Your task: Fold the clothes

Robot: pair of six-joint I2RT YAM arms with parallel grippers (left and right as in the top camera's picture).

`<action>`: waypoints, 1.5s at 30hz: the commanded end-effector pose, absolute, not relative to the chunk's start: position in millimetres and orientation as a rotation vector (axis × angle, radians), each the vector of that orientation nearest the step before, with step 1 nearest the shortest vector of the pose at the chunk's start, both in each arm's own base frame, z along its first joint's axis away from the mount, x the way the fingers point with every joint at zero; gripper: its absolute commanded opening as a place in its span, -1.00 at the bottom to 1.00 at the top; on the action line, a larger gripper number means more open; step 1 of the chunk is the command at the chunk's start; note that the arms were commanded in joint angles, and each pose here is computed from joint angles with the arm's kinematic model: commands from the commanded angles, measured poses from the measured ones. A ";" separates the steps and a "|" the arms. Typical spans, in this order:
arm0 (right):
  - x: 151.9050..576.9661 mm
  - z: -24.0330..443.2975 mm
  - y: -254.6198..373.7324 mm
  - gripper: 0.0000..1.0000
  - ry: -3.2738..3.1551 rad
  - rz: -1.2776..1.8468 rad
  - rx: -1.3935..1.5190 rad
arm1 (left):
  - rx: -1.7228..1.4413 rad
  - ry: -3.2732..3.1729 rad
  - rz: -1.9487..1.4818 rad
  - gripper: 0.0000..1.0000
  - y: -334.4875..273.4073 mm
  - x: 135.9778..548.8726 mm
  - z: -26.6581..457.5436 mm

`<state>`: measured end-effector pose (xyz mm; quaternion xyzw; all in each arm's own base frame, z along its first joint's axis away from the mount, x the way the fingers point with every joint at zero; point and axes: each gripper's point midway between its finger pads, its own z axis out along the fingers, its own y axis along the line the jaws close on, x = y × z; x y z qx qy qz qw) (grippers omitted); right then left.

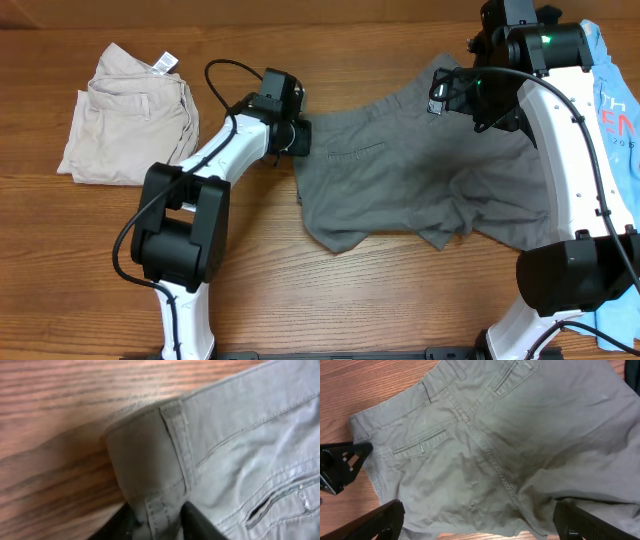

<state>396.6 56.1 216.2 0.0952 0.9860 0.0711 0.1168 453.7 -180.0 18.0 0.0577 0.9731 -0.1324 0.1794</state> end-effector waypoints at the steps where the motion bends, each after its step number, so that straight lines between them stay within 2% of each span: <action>1: 397.5 232.4 55.3 0.97 2.836 0.212 0.266 | 0.132 2.745 -0.354 -0.61 -185.7 458.3 10.4; 3: 397.5 232.4 55.3 0.96 2.836 0.212 0.266 | 0.098 2.730 -0.307 -0.92 -180.7 463.1 10.9; 6: 398.0 232.6 55.4 0.93 2.834 0.213 0.266 | 0.083 2.686 -0.300 -0.92 -179.9 473.6 16.7; 10: 397.9 232.6 55.4 0.93 2.835 0.213 0.266 | 0.043 2.569 -0.320 -0.92 -173.0 511.3 58.7; 13: 397.7 232.5 55.4 0.93 2.836 0.213 0.266 | -0.001 2.447 -0.336 -0.92 -161.1 548.6 114.6; 16: 396.6 231.6 55.3 0.93 2.841 0.212 0.267 | -0.036 2.254 -0.353 -0.92 -145.3 588.5 198.0; 18: 396.0 230.3 55.3 0.93 2.845 0.211 0.268 | -0.025 2.162 -0.355 -0.92 -141.1 601.2 233.2; 19: 396.0 230.1 55.3 0.93 2.846 0.211 0.268 | -0.015 2.124 -0.354 -0.84 -140.3 605.5 246.4; 20: 396.2 229.4 55.4 0.93 2.848 0.211 0.269 | 0.006 2.081 -0.349 -0.29 -140.7 609.8 260.4; 21: 396.3 229.5 55.4 0.94 2.847 0.211 0.269 | 0.012 2.064 -0.349 0.63 -141.3 611.3 265.8; 22: 396.2 229.4 55.4 0.93 2.848 0.211 0.269 | 0.014 2.060 -0.348 0.99 -141.4 611.7 267.4; 30: 393.7 228.9 56.7 0.95 2.858 0.222 0.268 | 0.082 2.279 -0.280 1.00 -136.1 581.6 221.8; 36: 379.5 217.9 75.9 0.98 2.930 0.322 0.237 | 0.106 2.543 -0.252 1.00 -127.1 528.3 187.5; 39: 368.1 203.2 92.9 0.97 2.990 0.357 0.192 | 0.110 2.640 -0.259 1.00 -123.6 498.0 189.0; 45: 335.8 152.9 160.3 0.86 3.095 0.353 -0.041 | 0.096 2.730 -0.242 0.99 -104.3 431.1 233.9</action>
